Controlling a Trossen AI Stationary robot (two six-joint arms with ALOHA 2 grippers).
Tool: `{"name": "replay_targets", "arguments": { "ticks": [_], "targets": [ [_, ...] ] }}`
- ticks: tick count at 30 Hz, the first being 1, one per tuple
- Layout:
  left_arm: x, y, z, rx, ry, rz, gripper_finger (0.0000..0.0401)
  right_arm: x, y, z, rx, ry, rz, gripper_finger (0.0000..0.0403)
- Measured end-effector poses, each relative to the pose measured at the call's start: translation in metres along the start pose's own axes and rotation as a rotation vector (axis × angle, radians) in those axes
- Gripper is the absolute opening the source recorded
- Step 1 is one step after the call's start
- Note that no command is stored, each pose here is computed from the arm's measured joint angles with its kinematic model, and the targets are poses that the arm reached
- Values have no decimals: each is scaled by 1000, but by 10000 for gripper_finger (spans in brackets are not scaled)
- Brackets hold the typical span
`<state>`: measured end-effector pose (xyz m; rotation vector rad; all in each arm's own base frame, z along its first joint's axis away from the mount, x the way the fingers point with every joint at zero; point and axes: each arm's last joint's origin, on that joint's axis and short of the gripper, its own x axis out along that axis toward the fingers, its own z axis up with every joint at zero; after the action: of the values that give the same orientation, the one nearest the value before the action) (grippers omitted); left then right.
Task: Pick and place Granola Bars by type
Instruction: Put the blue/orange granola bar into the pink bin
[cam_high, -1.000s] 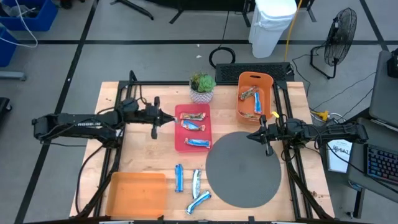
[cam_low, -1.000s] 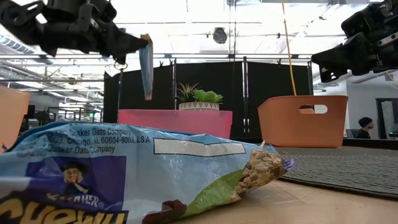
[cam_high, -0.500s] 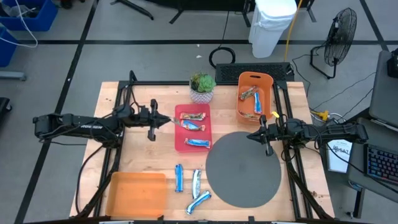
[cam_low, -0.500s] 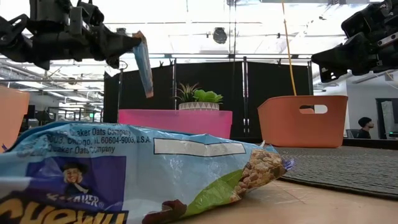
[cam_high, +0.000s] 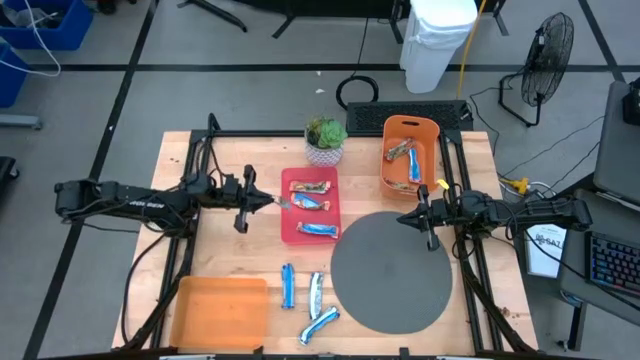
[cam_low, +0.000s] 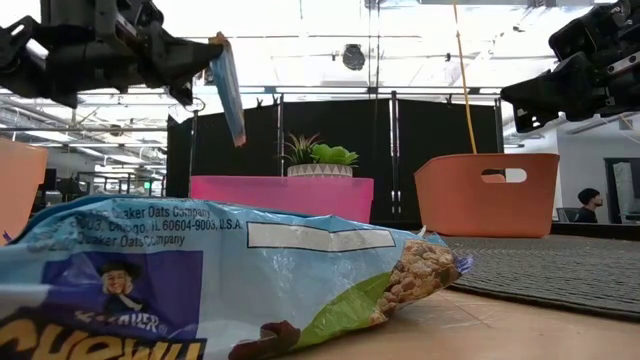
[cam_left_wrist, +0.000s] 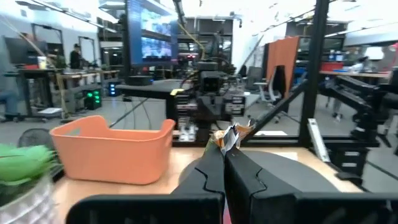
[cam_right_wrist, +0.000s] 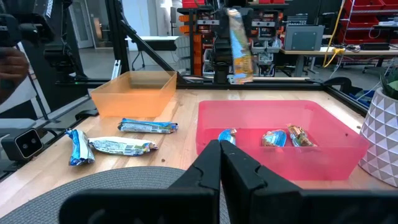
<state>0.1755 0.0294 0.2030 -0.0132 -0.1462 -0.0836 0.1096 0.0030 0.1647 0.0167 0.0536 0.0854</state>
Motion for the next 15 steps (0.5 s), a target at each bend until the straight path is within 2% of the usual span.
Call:
{"name": "replay_targets", "arguments": {
  "ticks": [6,11,15],
  "targets": [
    [13,-18,10,-13,0,26,0,0,0,0,0,0,0,0],
    [36,-26,24,-9,144,97,0,0,0,0,0,0,0,0],
    [60,-27,27,-14,275,175,0,0,0,0,0,0,0,0]
  ]
}}
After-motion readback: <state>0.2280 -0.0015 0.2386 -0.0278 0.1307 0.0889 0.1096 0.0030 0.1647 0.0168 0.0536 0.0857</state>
